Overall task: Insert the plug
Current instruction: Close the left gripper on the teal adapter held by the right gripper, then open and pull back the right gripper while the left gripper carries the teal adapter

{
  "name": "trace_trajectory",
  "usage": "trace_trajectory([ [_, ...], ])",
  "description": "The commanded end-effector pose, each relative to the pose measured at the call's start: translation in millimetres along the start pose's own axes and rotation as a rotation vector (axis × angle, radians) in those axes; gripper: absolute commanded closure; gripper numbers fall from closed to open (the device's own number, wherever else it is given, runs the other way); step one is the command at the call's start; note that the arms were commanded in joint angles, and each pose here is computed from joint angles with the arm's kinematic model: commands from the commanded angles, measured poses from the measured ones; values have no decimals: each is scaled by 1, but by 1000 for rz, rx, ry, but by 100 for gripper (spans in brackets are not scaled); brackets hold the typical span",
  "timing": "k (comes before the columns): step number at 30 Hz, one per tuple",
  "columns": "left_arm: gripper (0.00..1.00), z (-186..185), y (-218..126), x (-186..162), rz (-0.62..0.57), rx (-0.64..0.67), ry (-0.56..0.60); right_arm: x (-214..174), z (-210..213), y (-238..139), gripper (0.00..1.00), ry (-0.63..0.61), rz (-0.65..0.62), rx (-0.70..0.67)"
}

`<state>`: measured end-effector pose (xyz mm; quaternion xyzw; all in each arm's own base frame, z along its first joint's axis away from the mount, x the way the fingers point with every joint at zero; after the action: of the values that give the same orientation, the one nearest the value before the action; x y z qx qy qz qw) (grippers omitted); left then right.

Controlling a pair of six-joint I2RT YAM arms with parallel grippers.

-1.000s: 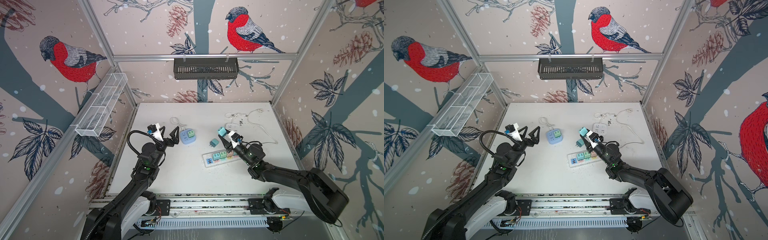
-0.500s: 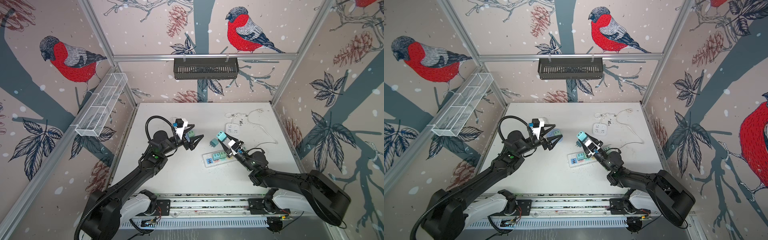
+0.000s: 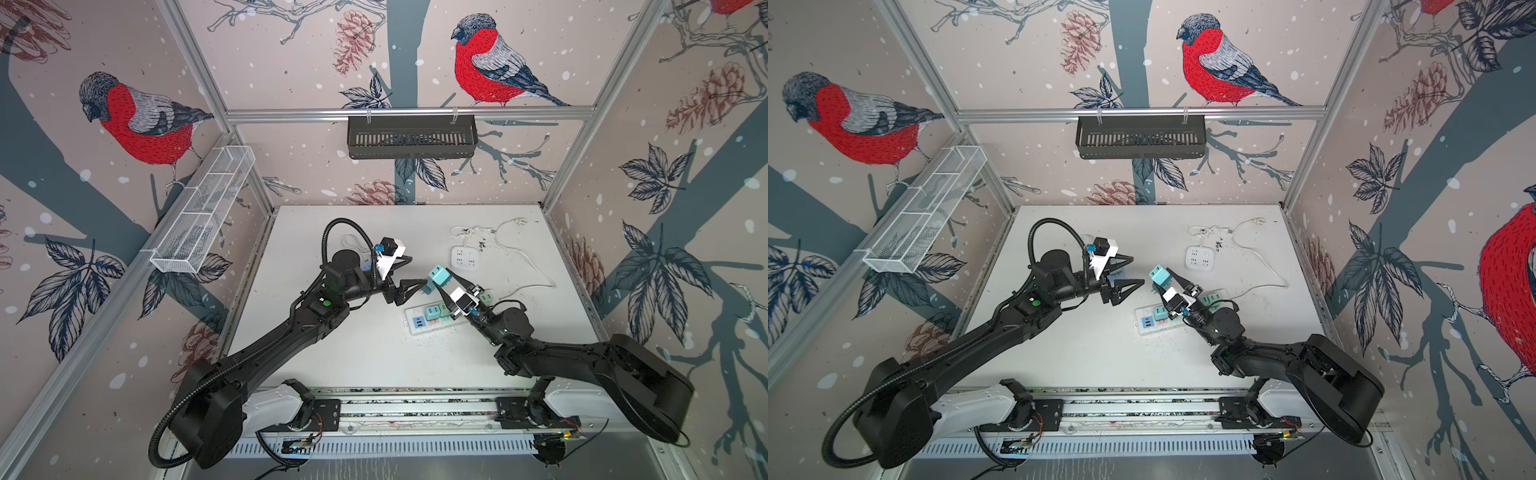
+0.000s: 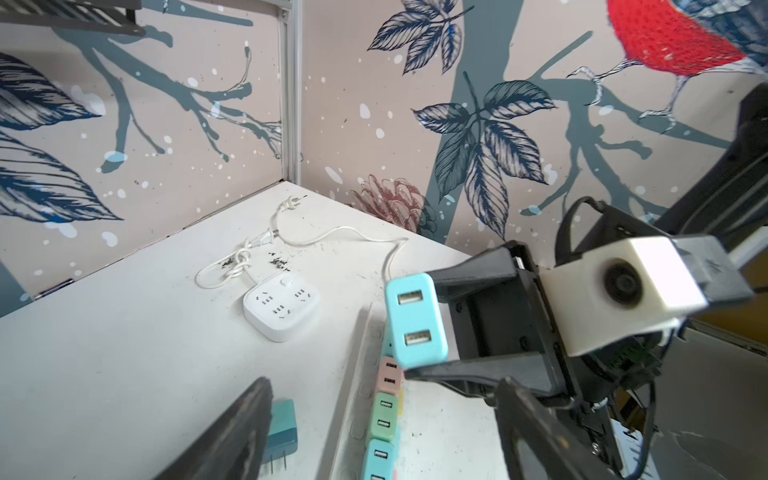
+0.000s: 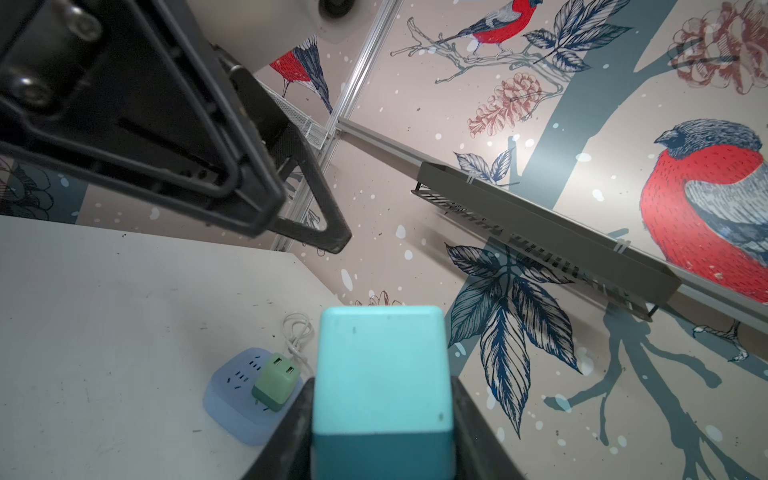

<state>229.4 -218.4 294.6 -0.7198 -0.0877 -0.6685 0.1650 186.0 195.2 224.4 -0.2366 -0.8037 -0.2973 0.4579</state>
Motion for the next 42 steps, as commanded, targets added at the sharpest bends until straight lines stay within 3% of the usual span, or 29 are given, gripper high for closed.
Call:
trace_trajectory([
  [1,19,-1,7,-1,36,-8,14,9,-1,3,95,-43,-43,-44],
  [10,26,-17,34,-11,136,-54,59,9,8,6,96,-86,-50,-58],
  [19,43,-21,53,-16,201,-89,66,9,11,6,96,-102,-58,-69],
  [42,77,-28,46,-10,176,-104,92,-6,11,14,96,-140,-6,-143],
])
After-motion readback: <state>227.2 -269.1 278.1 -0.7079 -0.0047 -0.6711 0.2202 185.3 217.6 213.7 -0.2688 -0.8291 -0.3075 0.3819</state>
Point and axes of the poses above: each gripper's point midway between its finger pads, its own y axis out along the fingers, its own z axis along the line the jaws close on, x = y × z, the point moved 9 cm from there along -y, back along the fingers, and after that the axes turned 6 degrees about y, right-handed, at the moved point
